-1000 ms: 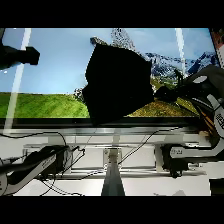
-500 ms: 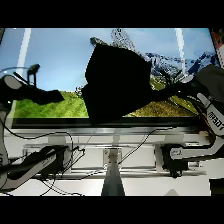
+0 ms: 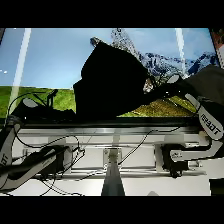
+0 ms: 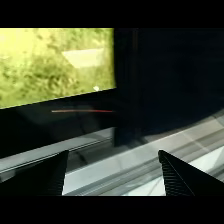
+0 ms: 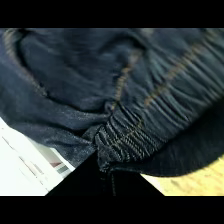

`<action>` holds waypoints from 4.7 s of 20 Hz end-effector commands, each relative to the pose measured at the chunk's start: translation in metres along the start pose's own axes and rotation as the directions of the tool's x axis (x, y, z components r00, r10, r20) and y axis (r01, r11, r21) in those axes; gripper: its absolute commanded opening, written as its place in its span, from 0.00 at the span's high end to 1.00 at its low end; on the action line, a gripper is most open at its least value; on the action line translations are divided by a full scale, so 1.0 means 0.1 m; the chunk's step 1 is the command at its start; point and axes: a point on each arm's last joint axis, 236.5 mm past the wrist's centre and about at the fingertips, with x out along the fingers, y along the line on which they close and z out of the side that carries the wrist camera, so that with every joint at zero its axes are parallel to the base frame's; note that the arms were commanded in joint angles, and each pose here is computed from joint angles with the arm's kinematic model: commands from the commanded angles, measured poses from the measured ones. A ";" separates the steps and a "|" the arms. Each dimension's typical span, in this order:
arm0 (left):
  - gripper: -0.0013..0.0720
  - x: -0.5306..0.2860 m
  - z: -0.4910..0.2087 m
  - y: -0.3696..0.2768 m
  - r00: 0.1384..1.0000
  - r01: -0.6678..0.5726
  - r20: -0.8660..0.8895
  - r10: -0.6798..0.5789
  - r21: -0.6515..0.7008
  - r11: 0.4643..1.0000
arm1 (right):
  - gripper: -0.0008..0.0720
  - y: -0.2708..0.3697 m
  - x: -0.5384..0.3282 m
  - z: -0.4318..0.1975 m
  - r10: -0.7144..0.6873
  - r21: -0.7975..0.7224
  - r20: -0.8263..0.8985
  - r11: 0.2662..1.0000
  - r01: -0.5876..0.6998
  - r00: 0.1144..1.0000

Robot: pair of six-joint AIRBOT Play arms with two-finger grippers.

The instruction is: Fold the clothes and pants, and hang the long-sleeved shirts on hangers.

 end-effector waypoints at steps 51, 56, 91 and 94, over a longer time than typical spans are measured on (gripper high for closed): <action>0.95 -4.75 -0.03 -2.85 0.037 -0.752 0.944 -0.328 0.242 0.612 | 0.94 4.08 -3.01 -0.24 0.612 -0.692 0.514 0.710 -0.131 0.602; 0.95 -3.47 0.62 -2.07 0.454 -0.516 0.879 -0.147 0.393 0.761 | 0.94 2.81 -2.37 0.34 0.244 -0.261 0.677 0.962 -0.084 0.694; 0.95 0.42 -0.17 -1.20 0.985 -0.135 -0.027 0.171 0.501 0.855 | 0.03 -0.72 -1.27 -0.66 -0.527 0.289 0.045 0.820 0.494 0.848; 0.66 0.47 -0.13 -1.18 0.984 -0.142 -0.023 0.176 0.492 0.859 | 0.03 -0.84 -1.09 -0.68 -0.496 0.412 -0.006 0.790 0.455 0.868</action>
